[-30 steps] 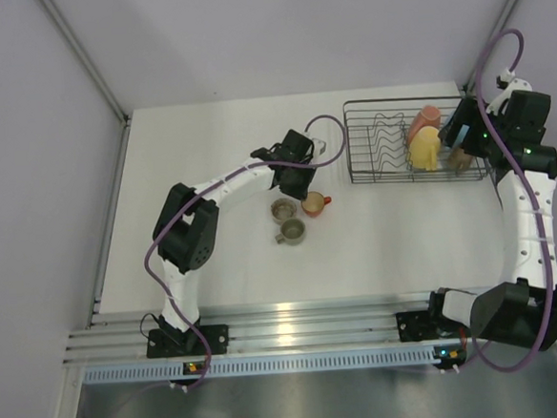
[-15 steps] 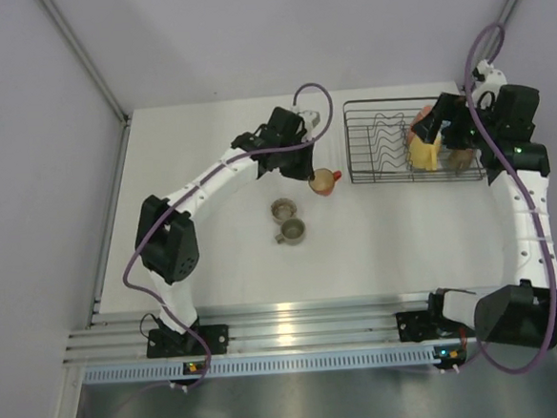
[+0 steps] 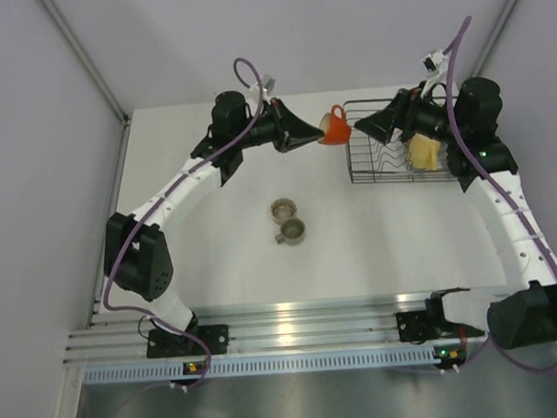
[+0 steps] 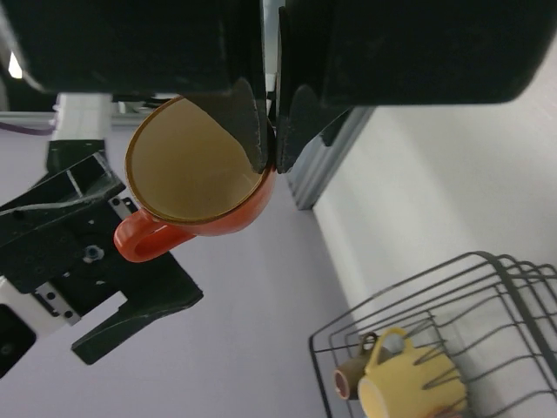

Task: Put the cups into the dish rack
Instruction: Pass the cup from the left arm to the right

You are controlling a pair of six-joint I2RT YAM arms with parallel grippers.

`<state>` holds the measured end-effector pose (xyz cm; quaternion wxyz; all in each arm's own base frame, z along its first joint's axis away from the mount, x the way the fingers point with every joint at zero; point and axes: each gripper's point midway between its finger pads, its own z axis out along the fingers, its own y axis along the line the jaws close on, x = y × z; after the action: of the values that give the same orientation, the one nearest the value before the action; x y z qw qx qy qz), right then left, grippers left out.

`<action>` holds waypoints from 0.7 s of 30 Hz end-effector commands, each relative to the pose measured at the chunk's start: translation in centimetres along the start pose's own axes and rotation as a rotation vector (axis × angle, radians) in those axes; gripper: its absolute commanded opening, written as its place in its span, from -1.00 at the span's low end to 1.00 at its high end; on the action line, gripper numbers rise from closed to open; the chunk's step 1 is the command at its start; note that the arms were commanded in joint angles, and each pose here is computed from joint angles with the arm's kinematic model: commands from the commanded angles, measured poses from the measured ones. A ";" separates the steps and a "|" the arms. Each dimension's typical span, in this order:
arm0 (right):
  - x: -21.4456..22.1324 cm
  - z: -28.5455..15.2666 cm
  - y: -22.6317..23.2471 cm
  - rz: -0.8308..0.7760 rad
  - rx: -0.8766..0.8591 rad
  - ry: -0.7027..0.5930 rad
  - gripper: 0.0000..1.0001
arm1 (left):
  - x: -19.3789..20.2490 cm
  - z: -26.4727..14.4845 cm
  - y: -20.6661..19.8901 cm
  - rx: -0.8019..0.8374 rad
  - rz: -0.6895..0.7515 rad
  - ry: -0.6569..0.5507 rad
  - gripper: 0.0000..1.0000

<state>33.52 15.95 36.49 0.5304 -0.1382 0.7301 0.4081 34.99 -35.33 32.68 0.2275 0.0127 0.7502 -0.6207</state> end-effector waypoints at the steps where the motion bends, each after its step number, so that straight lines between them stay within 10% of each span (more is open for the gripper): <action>1: -3.2 0.5 4.2 -0.071 -0.159 -0.076 0.70 | 0.1 -1.4 -7.7 0.297 -0.060 0.040 -1.00; 21: -4.1 2.2 8.3 -0.092 -0.288 -0.096 0.68 | -1.1 -1.5 -8.9 0.413 -0.200 0.009 -1.00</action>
<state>32.10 21.29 38.74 0.5085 -0.1921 0.6829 0.4881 33.59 -36.06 39.78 0.1347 -0.0382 0.6321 -0.7621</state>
